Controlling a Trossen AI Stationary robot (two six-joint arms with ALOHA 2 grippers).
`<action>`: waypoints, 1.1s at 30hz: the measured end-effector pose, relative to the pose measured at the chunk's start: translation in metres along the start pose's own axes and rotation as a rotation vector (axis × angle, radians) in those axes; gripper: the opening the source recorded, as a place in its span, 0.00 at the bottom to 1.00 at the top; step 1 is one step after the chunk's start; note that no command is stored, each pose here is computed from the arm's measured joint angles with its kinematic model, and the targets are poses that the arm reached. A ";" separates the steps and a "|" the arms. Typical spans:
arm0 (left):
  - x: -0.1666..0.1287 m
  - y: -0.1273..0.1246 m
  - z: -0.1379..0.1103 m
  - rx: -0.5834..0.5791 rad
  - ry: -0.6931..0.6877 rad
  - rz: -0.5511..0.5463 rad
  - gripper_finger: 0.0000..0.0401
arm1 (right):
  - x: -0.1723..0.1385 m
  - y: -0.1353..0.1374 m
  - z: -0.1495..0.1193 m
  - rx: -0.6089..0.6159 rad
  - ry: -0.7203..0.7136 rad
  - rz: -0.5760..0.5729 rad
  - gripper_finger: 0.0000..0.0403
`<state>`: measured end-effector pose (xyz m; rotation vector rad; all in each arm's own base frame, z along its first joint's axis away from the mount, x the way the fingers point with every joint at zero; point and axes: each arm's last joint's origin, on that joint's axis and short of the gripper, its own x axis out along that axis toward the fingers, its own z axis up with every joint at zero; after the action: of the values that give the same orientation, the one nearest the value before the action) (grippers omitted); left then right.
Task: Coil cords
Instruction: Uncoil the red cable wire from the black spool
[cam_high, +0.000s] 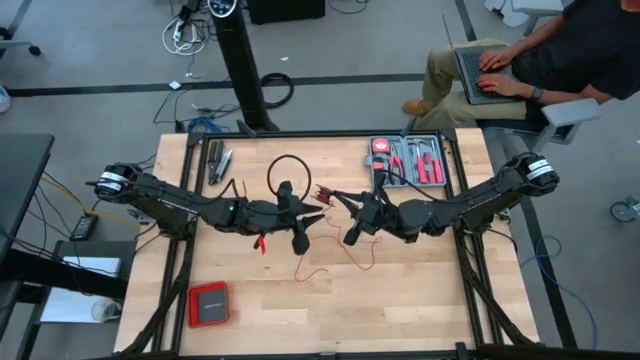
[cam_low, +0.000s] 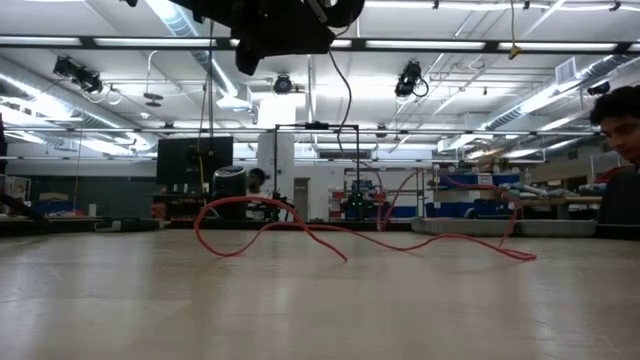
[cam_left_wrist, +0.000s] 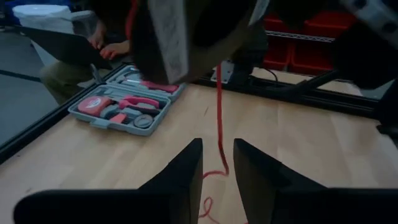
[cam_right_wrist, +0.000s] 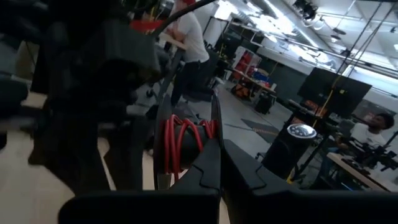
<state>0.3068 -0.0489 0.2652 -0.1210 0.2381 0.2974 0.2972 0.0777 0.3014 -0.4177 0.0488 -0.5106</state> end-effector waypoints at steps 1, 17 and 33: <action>0.000 0.000 0.000 0.003 0.003 0.006 0.23 | 0.000 0.000 0.000 0.001 -0.001 0.000 0.00; 0.001 0.002 0.001 0.001 -0.008 0.033 0.12 | 0.000 -0.002 0.004 0.052 -0.037 -0.007 0.00; 0.000 -0.001 0.001 0.052 -0.013 -0.002 0.00 | 0.004 0.003 -0.003 0.008 -0.006 -0.023 0.00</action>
<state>0.3070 -0.0501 0.2665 -0.0681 0.2325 0.2901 0.3021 0.0771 0.2980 -0.4122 0.0364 -0.5322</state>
